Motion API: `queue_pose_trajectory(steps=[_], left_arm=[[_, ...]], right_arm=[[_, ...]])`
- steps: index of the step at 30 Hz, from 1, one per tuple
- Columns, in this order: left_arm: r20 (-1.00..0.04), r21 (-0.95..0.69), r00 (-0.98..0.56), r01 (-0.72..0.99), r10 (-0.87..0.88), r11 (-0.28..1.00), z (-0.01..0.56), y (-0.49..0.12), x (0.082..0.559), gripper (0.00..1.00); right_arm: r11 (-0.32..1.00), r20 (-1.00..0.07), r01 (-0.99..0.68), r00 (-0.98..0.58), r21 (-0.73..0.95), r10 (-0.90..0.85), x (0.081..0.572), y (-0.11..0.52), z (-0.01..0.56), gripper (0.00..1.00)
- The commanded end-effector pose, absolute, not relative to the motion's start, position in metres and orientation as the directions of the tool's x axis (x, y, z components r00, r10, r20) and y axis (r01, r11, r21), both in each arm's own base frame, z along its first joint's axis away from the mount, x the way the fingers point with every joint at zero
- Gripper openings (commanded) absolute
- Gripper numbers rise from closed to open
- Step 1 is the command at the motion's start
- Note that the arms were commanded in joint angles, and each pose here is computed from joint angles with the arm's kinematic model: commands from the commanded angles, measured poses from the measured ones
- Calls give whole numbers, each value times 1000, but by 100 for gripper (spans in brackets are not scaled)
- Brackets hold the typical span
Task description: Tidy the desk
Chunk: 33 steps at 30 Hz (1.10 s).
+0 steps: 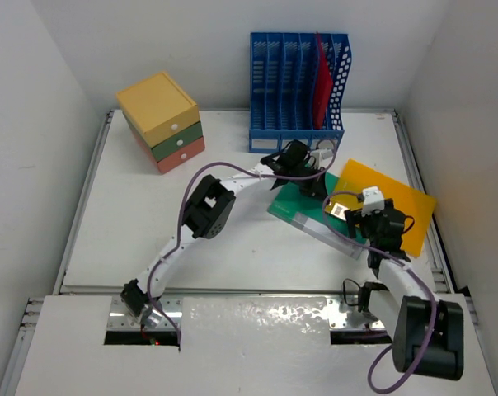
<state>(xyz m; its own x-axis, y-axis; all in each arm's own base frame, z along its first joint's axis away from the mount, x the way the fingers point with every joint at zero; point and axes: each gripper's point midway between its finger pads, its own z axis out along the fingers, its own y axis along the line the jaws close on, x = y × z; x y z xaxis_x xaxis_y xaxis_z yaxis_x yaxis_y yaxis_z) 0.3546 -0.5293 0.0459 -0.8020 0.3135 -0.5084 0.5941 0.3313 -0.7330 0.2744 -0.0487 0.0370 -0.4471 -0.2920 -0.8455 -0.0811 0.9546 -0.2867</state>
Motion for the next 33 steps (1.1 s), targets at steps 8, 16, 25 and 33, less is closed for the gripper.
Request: queue_pose_trajectory(steps=[8,16,25,33], left_arm=[[-650,-653,-718,695,249,301,113,-497,396,0],[-661,-647,-710,703,241,296,127,-491,400,0],[-667,-637,-702,711,249,297,135,-488,397,0],[-671,-627,-694,719,260,300,136,-486,396,0]], right_arm=[[668,-690,-417,-121,-617,-713,302,11,54,90],[487,-532,-456,-34,-745,-846,307,24,45,91],[285,-269,-364,-94,-887,-959,326,4,43,90],[305,-248,-284,-221,-909,-943,328,-19,37,62]])
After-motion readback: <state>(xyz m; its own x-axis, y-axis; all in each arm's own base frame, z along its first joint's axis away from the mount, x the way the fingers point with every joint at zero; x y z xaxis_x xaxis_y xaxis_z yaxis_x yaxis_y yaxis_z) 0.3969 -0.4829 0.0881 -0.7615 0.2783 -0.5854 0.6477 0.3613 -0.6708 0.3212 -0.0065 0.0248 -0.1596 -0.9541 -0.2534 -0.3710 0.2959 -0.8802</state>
